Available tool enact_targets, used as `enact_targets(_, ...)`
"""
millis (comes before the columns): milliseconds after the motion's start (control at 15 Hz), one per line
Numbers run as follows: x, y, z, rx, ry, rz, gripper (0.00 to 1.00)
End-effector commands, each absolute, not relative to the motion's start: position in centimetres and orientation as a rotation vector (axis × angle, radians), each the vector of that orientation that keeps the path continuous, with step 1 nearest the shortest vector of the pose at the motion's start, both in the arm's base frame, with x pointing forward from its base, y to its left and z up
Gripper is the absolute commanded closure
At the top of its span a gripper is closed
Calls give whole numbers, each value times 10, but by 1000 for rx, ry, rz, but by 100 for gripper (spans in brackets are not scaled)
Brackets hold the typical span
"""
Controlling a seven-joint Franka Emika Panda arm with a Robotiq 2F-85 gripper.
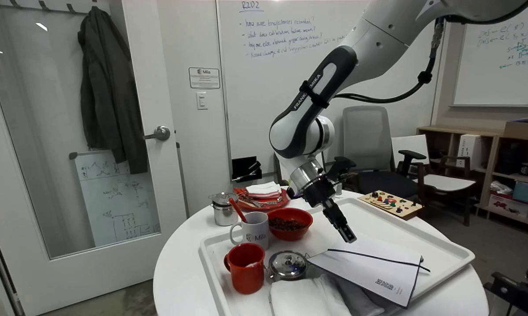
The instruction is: Open the blue book
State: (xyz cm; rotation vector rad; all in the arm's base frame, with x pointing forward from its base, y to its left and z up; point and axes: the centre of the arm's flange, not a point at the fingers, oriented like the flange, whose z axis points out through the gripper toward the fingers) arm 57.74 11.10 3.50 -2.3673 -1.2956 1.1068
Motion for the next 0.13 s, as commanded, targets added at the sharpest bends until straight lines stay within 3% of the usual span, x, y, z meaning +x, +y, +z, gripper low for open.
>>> enact_targets(0, 577, 110, 34, -2367, -1292, 1108, 0)
enact_targets(67, 577, 110, 34, -2366, -1292, 1110, 0)
